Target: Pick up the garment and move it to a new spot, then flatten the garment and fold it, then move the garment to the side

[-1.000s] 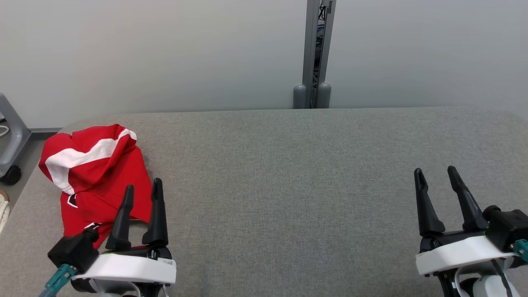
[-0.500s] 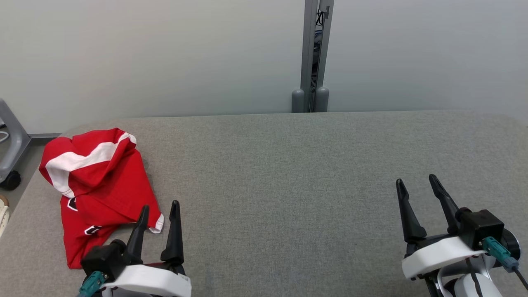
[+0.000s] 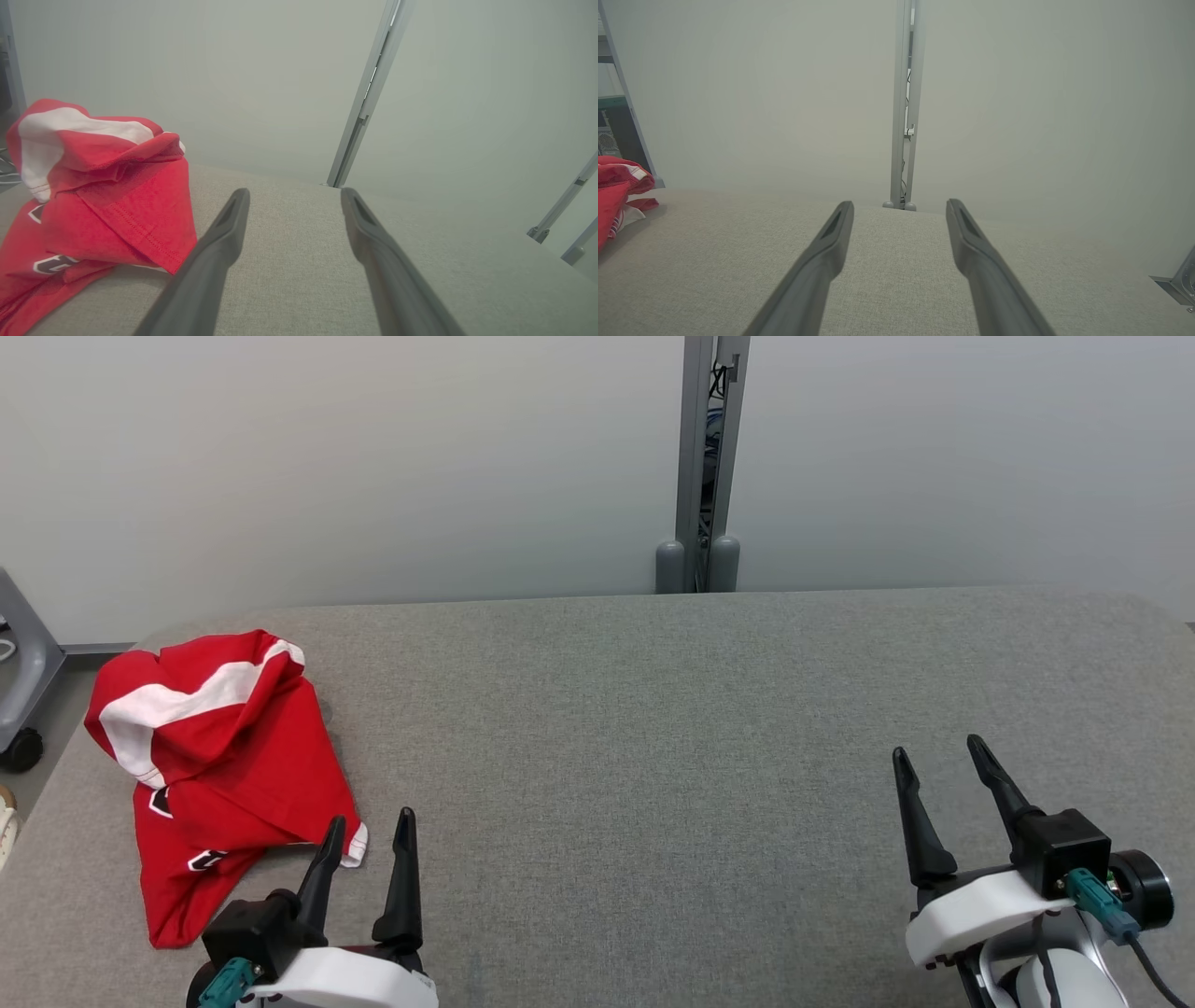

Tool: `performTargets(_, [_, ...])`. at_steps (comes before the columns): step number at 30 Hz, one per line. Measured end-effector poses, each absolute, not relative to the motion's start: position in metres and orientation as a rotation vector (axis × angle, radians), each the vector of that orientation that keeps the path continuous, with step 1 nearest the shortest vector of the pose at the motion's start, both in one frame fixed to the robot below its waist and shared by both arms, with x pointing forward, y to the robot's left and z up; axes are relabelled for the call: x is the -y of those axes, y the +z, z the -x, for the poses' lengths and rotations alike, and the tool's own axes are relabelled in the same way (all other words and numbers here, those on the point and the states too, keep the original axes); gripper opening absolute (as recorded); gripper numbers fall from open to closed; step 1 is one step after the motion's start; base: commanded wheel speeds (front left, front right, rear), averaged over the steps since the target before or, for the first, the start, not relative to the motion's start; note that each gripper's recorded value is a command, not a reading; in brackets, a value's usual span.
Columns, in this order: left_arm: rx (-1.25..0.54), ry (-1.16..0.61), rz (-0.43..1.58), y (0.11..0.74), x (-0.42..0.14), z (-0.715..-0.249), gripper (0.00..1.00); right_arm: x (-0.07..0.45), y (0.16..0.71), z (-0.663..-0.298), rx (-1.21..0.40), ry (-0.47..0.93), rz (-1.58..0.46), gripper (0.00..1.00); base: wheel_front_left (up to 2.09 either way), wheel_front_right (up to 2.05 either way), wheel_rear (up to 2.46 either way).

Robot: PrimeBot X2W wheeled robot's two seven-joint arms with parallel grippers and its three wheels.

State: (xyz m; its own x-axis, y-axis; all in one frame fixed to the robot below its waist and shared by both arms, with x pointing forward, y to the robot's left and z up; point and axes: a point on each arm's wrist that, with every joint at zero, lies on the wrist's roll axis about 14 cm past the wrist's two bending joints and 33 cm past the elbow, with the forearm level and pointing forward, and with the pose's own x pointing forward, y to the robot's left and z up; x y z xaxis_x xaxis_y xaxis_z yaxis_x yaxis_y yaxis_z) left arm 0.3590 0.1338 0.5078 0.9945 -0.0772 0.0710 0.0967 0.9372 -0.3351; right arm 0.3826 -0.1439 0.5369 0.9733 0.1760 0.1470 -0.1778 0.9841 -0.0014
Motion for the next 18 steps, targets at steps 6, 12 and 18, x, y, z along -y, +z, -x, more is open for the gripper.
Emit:
performTargets(6, [0.035, -0.104, 0.331, 0.500, -0.130, -0.358, 1.00, 0.151, 0.537, -0.385, 0.149, 0.156, -0.011, 1.00, 0.00, 0.00, 0.00])
performTargets(12, [0.011, -0.114, 0.330, 0.493, -0.127, -0.357, 1.00, 0.153, 0.535, -0.385, 0.142, 0.147, -0.041, 1.00, 0.00, 0.00, 0.00])
performTargets(18, [0.008, -0.119, 0.331, 0.493, -0.125, -0.358, 1.00, 0.154, 0.532, -0.385, 0.134, 0.143, -0.055, 1.00, 0.00, 0.00, 0.00])
